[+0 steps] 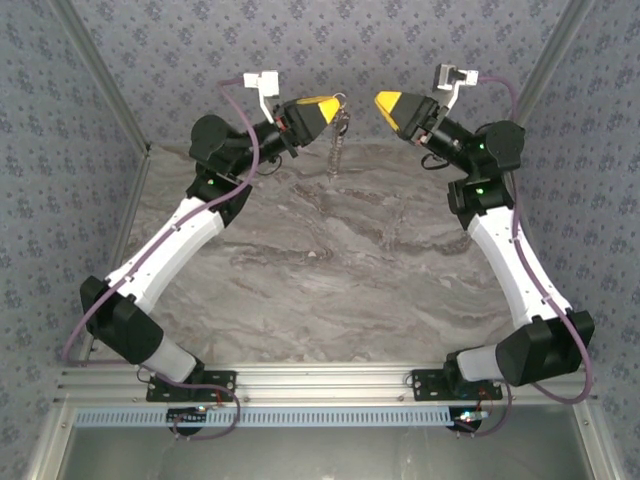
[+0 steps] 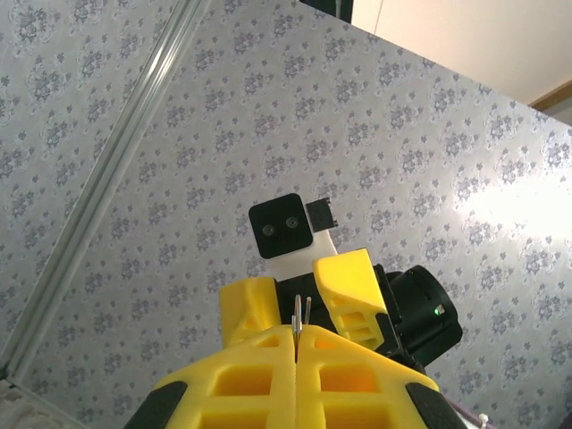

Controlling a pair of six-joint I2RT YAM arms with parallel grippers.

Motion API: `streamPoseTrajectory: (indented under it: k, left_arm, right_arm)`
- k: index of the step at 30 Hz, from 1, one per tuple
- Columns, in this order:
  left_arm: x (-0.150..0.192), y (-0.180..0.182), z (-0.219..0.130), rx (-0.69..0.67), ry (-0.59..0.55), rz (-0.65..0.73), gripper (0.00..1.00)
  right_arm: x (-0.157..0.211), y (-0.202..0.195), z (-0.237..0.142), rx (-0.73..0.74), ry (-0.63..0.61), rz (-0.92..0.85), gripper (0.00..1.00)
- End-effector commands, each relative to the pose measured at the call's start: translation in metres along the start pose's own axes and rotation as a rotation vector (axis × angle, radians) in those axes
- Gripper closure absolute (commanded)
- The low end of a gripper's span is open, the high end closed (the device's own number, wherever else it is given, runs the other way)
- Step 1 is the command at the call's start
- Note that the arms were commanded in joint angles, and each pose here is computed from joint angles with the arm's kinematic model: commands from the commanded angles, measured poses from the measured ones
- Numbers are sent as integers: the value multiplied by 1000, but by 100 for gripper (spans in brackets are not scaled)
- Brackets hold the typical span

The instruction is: Put the keys on the keyring

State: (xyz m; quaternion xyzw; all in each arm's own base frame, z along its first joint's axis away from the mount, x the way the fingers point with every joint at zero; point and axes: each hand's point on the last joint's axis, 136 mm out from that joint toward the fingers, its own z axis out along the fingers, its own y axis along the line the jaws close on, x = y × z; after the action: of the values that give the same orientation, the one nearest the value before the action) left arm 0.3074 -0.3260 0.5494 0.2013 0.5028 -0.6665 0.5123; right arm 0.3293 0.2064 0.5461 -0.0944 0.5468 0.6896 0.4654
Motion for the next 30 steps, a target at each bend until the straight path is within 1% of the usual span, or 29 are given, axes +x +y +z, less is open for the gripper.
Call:
streamPoseTrajectory:
  k: [1, 9, 17, 22, 28, 30]
  left_arm:
    - [-17, -11, 1, 57, -78, -26, 100]
    - [-24, -11, -1, 59, -122, -64, 100]
    - [-23, -8, -2, 50, -130, -73, 100]
    - [-22, -7, -2, 47, -130, -75, 100]
    - [-21, -6, -4, 40, -130, -70, 100]
    - [-21, -5, -4, 38, -130, -68, 100]
  right_arm:
    - [-15, 17, 10, -54, -69, -45, 60]
    - [-1, 15, 30, -80, -51, -21, 60]
    - [8, 13, 41, -94, -23, -8, 66]
    - [12, 14, 48, -100, -1, -7, 67]
    - [21, 12, 53, -96, 28, 0, 72]
    - [24, 11, 54, -94, 37, 3, 77]
